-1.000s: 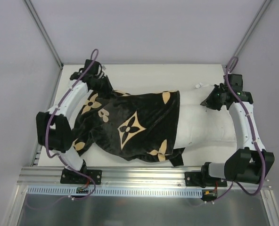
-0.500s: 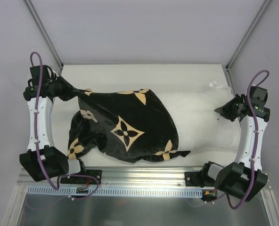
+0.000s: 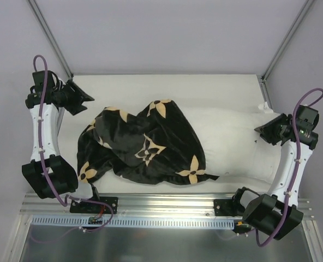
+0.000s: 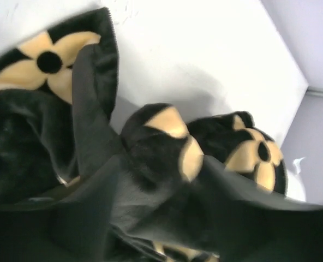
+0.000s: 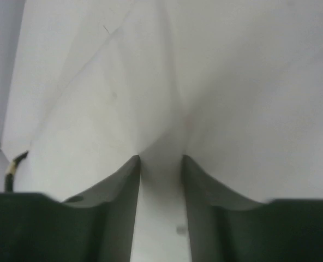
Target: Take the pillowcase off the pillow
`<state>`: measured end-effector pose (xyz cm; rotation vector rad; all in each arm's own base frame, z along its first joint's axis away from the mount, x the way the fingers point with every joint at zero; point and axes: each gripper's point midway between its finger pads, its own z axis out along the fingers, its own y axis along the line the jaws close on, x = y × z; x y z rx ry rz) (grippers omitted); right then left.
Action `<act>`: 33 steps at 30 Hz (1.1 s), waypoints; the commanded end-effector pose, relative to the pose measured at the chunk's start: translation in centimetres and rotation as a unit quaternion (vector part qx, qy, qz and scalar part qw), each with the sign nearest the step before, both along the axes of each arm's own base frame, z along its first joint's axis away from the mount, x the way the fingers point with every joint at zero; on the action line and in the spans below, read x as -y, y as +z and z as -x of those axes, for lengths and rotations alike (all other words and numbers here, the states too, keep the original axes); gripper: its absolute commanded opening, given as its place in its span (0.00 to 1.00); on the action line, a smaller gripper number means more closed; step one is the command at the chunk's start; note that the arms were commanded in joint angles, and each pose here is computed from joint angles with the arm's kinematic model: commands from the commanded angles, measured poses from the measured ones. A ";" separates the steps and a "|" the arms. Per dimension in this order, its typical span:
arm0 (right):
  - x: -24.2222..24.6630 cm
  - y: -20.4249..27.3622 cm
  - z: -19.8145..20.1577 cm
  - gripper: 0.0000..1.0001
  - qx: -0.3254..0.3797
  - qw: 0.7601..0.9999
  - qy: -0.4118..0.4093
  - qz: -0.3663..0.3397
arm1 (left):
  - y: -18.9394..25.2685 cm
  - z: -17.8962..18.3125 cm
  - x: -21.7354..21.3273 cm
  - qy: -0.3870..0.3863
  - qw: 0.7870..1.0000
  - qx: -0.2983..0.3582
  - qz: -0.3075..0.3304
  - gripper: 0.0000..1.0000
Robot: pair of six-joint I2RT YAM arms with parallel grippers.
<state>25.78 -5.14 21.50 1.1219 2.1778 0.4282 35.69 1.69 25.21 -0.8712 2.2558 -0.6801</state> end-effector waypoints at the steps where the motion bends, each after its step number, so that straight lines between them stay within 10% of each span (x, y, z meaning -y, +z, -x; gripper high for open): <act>1: -0.1 4.3 -2.4 0.47 0.077 0.995 0.030 0.061 | 3.3 -1.4 1.9 -0.067 0.992 0.083 -0.072 0.70; 3: -1.0 5.0 -2.1 0.98 0.071 0.992 0.047 0.090 | 3.3 -0.7 5.0 -0.111 0.984 0.088 -0.107 0.99; 18: -11.1 -1.8 3.6 0.96 -0.010 0.951 0.264 0.159 | -4.4 15.3 24.2 -0.400 0.905 0.036 -0.142 0.99; 26: -14.0 -8.3 2.7 0.98 -0.059 0.945 0.280 0.158 | -12.7 15.9 27.1 -0.406 0.899 -0.036 -0.162 0.85; 27: -13.9 -8.3 2.3 0.83 -0.058 0.946 0.276 0.162 | -13.2 15.8 27.0 -0.402 0.899 -0.040 -0.168 0.71; 28: -13.7 -8.3 2.0 0.71 -0.059 0.945 0.273 0.169 | -13.5 15.5 26.8 -0.394 0.901 -0.042 -0.175 0.30; 29: -13.6 -8.4 1.8 0.55 -0.062 0.944 0.273 0.174 | -13.6 15.3 26.6 -0.389 0.902 -0.042 -0.181 0.12; 30: -13.3 -7.9 1.4 0.20 -0.057 0.945 0.266 0.181 | -13.7 15.0 26.1 -0.379 0.904 -0.039 -0.193 0.00; 31: -13.1 -7.6 1.1 0.05 -0.053 0.946 0.262 0.183 | -13.1 14.8 25.8 -0.375 0.906 -0.030 -0.192 0.00; 33: -11.7 -6.8 0.5 0.01 -0.047 0.952 0.236 0.189 | -13.0 14.6 24.4 -0.362 0.909 -0.027 -0.203 0.00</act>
